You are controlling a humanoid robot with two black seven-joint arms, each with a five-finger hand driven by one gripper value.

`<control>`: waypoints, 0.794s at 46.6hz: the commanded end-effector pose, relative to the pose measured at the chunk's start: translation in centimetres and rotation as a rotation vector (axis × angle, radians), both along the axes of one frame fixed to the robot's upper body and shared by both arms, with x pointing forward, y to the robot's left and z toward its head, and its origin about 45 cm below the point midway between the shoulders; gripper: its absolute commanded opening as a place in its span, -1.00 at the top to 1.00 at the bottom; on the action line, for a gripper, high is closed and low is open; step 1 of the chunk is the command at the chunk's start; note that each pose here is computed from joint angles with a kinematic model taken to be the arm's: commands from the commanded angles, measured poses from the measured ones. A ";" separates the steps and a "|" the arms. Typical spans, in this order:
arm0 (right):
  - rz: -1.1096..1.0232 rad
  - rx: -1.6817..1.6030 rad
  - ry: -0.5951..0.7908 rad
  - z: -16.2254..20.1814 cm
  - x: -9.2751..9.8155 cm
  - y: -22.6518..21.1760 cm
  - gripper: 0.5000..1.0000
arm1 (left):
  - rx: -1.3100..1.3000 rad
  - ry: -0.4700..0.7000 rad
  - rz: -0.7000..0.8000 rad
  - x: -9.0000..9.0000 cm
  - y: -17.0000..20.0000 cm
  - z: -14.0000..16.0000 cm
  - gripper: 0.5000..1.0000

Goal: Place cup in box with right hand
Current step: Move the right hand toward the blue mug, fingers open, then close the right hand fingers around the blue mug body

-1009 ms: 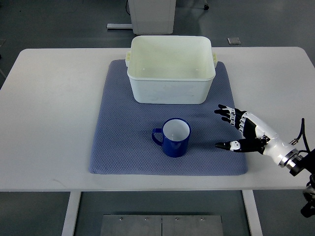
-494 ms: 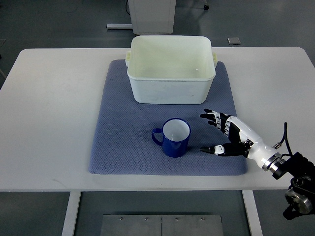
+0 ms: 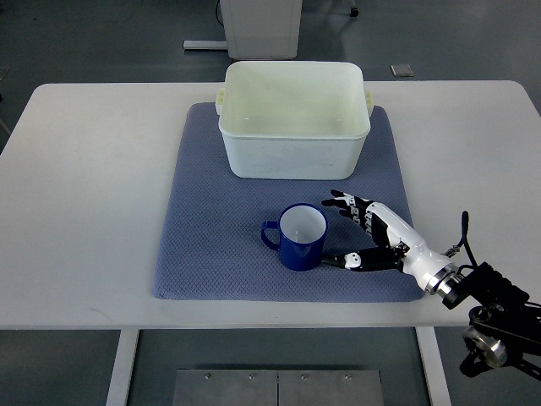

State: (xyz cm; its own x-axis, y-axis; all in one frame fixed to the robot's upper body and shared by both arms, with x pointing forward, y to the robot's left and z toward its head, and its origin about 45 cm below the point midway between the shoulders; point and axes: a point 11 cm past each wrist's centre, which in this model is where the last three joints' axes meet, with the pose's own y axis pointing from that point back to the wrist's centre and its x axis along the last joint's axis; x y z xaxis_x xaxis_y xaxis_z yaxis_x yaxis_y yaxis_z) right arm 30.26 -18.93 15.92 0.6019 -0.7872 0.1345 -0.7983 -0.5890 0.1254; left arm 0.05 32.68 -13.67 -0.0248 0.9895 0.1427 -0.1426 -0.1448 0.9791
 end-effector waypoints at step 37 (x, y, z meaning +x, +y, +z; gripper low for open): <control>0.009 0.018 0.021 0.0 0.3 2.5 -0.99 | 0.000 0.000 0.000 0.0 0.0 0.0 -1.00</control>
State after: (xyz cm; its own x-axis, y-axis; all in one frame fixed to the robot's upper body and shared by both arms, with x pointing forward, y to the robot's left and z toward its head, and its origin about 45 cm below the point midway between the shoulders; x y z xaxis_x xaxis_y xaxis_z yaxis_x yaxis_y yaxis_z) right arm 30.60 -16.67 15.87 0.6091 -0.7853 0.1108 -0.7922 -0.5958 0.1324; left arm 0.08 32.68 -13.67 -0.0248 0.9895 0.1427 -0.1431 -0.1448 0.9791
